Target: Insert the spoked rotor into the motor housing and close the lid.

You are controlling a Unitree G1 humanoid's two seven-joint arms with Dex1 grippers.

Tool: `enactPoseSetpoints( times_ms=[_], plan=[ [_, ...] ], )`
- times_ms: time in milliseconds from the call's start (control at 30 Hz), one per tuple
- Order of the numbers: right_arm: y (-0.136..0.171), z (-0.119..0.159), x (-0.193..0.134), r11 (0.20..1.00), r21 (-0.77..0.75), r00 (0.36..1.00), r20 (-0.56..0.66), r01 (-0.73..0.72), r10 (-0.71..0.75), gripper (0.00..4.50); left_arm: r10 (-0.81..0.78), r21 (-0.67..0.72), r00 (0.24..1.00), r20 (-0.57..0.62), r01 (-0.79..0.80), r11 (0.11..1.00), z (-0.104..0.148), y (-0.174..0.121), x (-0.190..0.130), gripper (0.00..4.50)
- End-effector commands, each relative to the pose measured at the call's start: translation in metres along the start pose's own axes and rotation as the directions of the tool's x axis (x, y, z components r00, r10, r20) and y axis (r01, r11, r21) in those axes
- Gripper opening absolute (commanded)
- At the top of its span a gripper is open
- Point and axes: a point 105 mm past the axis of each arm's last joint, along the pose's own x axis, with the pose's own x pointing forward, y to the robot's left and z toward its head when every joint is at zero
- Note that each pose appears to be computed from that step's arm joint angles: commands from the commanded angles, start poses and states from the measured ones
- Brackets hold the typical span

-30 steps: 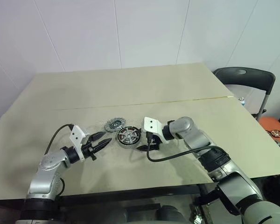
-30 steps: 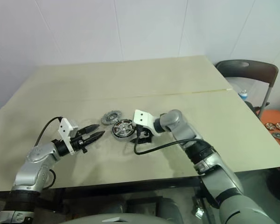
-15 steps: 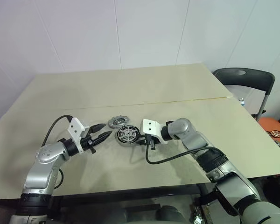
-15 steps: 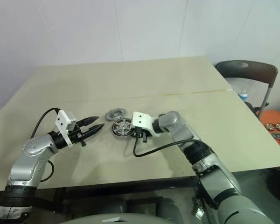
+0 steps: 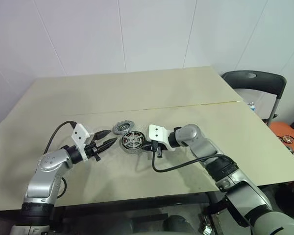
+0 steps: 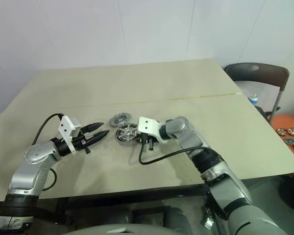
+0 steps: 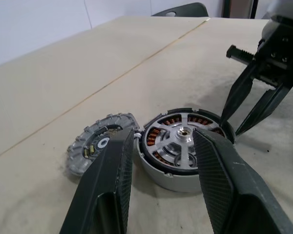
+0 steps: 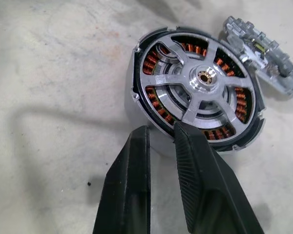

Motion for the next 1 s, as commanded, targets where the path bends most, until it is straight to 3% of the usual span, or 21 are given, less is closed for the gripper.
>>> enactPoseSetpoints(
  times_ms=[33,100,200,433,667,867,1000],
  plan=[
    [-0.011,0.014,0.000,0.993,-0.112,0.999,-0.014,0.033,-0.035,1.73,0.001,0.024,1.000,0.014,-0.002,1.000,0.005,0.001,0.002,2.05],
    [-0.012,0.016,0.001,0.989,-0.146,0.999,-0.027,0.025,-0.030,2.38,0.004,0.024,1.000,0.013,-0.004,1.000,0.005,0.002,0.002,2.05],
    [-0.014,0.020,0.001,0.984,-0.177,0.999,-0.034,0.021,-0.027,2.38,0.007,0.023,1.000,0.010,-0.007,1.000,0.004,0.003,0.002,2.05],
    [-0.008,0.002,0.011,0.946,-0.317,0.983,-0.183,-0.060,0.001,2.38,0.015,0.025,1.000,0.014,-0.015,1.000,0.004,0.003,0.002,2.05],
    [0.004,0.016,0.014,0.890,-0.432,0.980,-0.184,-0.149,0.075,0.25,0.019,0.025,1.000,0.020,-0.020,0.999,0.005,0.003,0.004,2.05],
    [0.002,0.019,0.010,0.874,-0.457,0.979,-0.185,-0.163,0.086,0.25,0.028,0.023,0.999,0.021,-0.028,0.999,0.005,0.003,0.004,2.05],
    [0.006,0.038,0.003,0.871,-0.456,0.981,-0.137,-0.185,0.137,0.25,0.035,0.018,0.999,0.009,-0.035,0.999,0.000,0.003,0.004,2.05]
  ],
)
